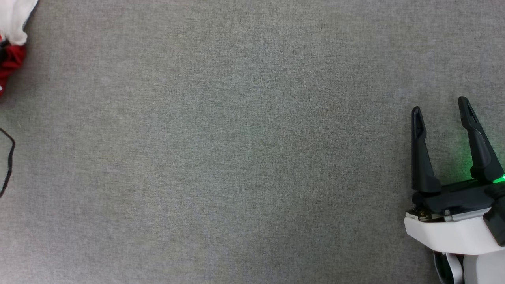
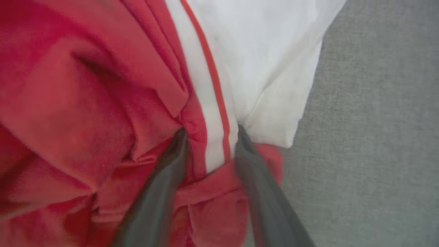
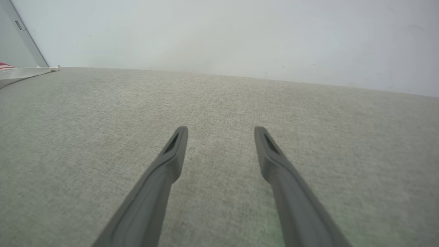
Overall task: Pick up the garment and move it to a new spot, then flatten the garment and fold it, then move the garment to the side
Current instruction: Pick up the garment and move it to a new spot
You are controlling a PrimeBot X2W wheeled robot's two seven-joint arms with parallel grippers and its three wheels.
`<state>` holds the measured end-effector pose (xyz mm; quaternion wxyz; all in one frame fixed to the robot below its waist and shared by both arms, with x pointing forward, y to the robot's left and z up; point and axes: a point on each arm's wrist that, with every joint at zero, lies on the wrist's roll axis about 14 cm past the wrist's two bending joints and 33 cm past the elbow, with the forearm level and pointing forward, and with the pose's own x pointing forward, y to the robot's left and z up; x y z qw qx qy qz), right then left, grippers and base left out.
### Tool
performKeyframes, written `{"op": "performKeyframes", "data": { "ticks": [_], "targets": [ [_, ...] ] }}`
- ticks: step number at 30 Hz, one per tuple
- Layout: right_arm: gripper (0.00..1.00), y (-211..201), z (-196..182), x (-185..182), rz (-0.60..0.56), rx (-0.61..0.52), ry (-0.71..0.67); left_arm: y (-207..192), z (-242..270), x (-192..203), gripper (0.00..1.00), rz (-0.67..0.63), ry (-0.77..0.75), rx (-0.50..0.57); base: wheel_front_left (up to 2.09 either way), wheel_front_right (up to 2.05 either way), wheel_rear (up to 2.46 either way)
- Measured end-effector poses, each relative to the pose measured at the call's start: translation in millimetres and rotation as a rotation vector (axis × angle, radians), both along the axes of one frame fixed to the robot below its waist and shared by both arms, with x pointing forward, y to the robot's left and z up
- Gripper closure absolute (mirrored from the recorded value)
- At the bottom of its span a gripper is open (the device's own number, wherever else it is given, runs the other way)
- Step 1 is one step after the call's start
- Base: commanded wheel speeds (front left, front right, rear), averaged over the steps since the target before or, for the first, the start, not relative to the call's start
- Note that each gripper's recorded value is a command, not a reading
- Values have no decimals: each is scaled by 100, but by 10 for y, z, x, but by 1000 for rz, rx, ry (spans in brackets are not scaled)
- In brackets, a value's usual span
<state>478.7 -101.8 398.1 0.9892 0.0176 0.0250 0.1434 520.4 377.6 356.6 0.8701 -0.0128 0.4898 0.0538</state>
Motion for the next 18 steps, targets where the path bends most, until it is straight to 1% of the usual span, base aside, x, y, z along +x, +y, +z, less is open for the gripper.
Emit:
{"op": "performKeyframes", "data": {
  "ticks": [3,9,14,18],
  "targets": [
    [0,1,-1,5,1,-7,-2,-26,9,16,100,-6,-30,-3,0,0,0],
    [0,21,168,-16,8,-18,-33,-56,347,85,100,-48,-224,38,0,0,0],
    [0,7,417,-62,4,-17,-78,-149,802,151,100,-109,-399,65,0,0,0],
    [0,-27,636,-132,-5,-15,-116,-311,1159,131,100,-153,-523,49,0,0,0]
  ]
}}
